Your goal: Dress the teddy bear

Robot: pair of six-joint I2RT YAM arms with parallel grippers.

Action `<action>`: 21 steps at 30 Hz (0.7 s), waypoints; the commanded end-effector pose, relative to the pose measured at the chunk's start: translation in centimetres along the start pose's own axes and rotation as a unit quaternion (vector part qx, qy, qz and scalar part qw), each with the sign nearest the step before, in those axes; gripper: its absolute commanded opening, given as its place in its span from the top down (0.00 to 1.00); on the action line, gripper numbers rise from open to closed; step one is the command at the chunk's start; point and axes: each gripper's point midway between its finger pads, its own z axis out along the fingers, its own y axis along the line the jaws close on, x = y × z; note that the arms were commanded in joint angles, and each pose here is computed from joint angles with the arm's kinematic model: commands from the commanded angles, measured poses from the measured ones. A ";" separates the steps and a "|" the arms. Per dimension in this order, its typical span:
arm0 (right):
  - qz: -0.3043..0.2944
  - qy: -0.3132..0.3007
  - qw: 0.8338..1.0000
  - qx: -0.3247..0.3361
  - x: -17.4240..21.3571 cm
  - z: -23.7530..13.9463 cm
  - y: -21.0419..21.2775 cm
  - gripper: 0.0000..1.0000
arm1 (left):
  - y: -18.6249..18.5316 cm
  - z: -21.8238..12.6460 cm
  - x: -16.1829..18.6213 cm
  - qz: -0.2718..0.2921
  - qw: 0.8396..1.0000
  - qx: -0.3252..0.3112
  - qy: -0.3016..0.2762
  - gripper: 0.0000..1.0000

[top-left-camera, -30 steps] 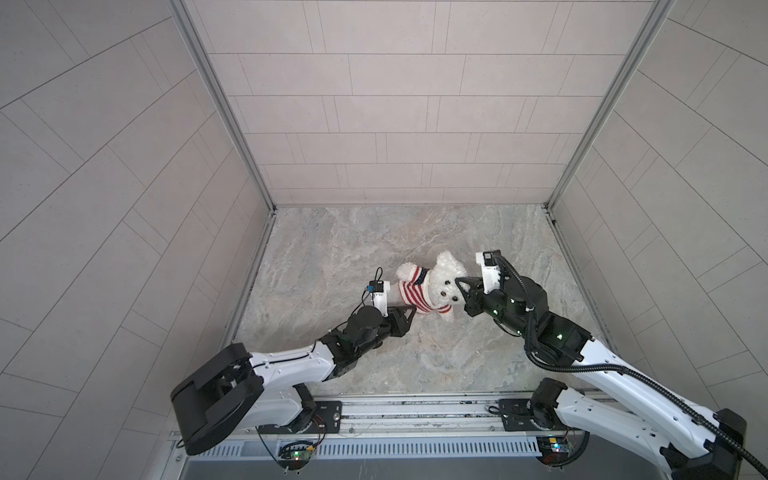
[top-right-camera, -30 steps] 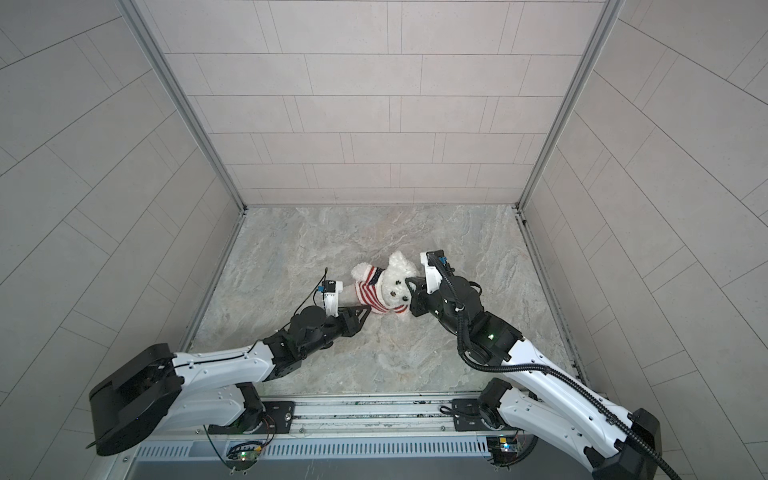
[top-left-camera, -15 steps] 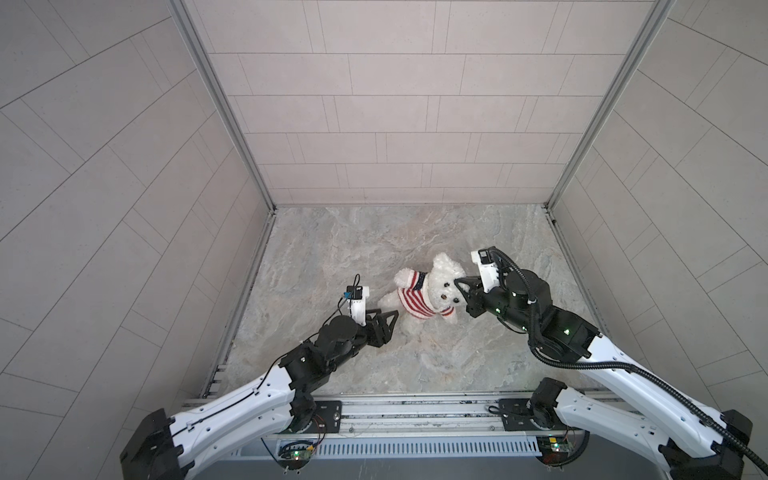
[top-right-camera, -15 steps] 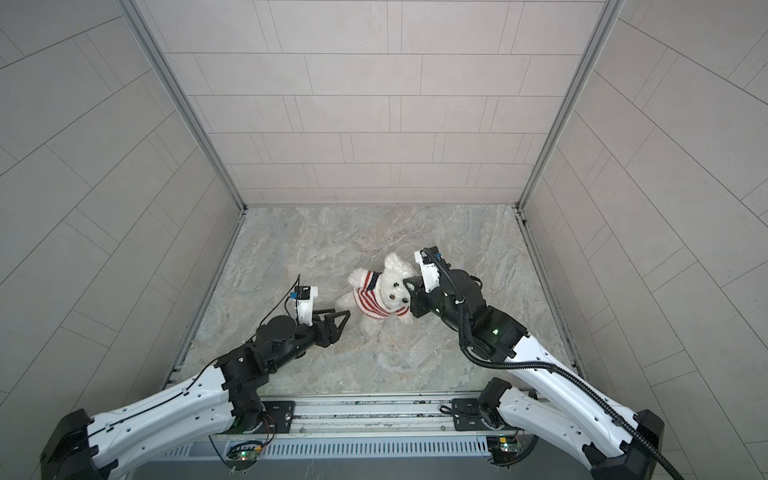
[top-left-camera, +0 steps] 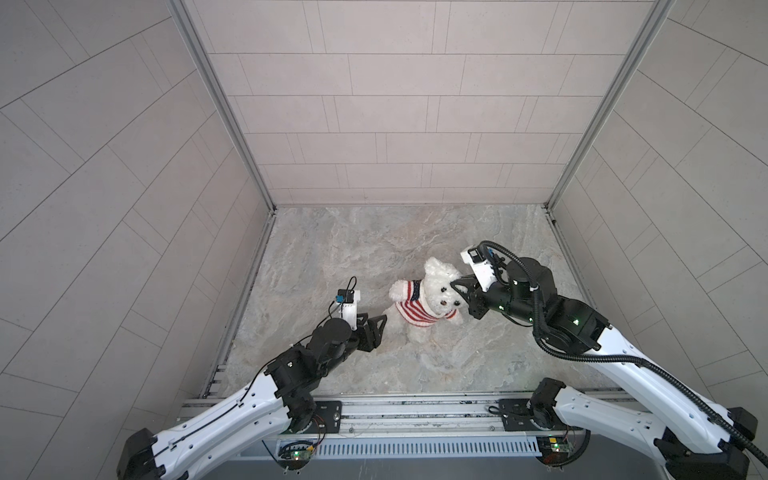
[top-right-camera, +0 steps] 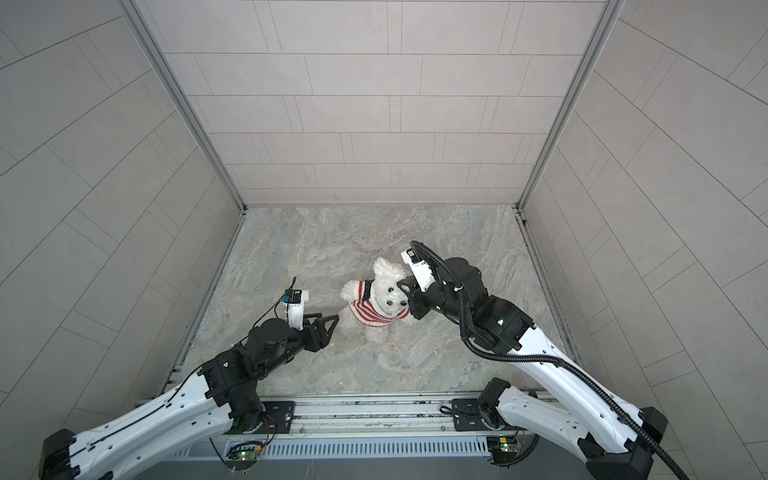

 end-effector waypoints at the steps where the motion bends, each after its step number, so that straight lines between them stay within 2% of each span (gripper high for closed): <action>1: -0.028 -0.005 1.000 -0.012 -1.2 -1.7 0.8 1.00 | 0.1 -0.2 -0.9 0.004 1.000 -0.006 -0.006 0.33; 9: -0.030 0.033 0.999 -0.004 -0.8 -2.6 0.8 1.00 | 1.8 -0.4 -1.4 -0.004 0.999 -0.029 -0.020 0.33; 12: -0.028 0.039 0.998 -0.029 -0.9 -2.6 1.7 1.00 | 2.4 -0.6 -1.5 -0.002 0.999 -0.036 -0.026 0.32; 17: -0.037 0.099 0.994 -0.033 0.7 -1.1 1.8 1.00 | 2.0 -0.6 -1.6 0.000 0.999 -0.025 -0.025 0.32; 21: -0.047 0.116 0.991 -0.045 1.3 0.6 2.2 1.00 | 2.1 -0.7 -1.2 0.005 1.000 -0.023 -0.021 0.32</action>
